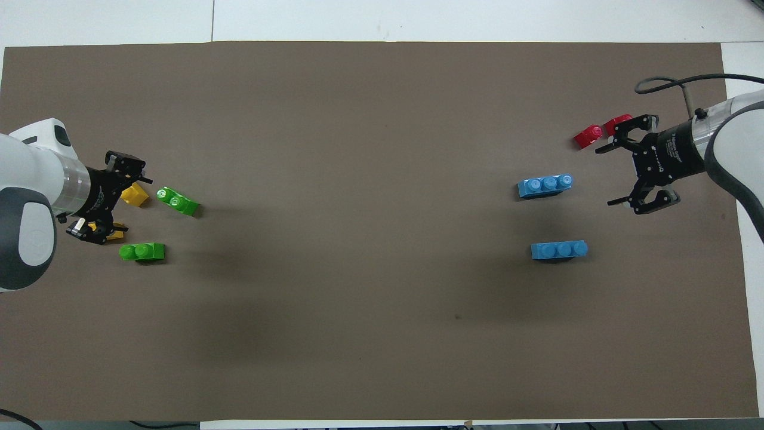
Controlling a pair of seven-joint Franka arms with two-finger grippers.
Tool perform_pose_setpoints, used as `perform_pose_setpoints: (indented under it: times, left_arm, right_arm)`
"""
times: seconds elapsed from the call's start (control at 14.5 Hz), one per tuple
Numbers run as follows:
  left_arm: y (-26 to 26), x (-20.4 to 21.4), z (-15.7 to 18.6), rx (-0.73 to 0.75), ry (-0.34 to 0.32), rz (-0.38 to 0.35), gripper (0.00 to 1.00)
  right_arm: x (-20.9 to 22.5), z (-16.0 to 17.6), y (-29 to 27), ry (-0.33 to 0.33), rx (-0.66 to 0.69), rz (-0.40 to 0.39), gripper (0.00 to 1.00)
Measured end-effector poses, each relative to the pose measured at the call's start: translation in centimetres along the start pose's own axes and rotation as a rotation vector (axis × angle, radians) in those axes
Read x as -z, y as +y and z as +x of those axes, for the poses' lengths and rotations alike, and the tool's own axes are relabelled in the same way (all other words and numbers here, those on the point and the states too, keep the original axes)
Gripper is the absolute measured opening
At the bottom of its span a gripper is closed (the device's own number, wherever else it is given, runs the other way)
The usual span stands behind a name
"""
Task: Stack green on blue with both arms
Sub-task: 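Reach the left gripper to the green brick while the right gripper reaches the blue brick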
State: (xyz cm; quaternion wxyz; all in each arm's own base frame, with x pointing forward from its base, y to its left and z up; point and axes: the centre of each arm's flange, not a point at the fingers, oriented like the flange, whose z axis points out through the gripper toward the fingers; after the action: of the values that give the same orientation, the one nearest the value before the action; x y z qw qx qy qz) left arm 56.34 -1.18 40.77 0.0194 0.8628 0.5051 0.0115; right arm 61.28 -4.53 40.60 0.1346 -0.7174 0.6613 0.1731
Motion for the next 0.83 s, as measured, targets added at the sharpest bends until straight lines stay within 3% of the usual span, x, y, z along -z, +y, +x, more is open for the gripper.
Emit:
perform_pose_setpoints:
  times: [0.34, 0.55, 0.83]
  left_arm:
    - [0.9, -3.4, 0.7, 0.013, 0.017, -0.025, 1.0]
    - [1.4, -5.1, 1.0, 0.022, 0.025, -0.038, 1.0]
    - [1.7, -7.5, 1.2, 0.029, 0.022, -0.03, 1.0]
  right_arm:
    - [-3.6, 1.5, -0.6, -0.073, 0.068, -0.009, 1.0]
    - [-5.7, 3.3, -0.8, -0.087, 0.122, -0.031, 1.0]
    - [-6.5, 4.1, -1.2, -0.105, 0.11, 0.001, 1.0]
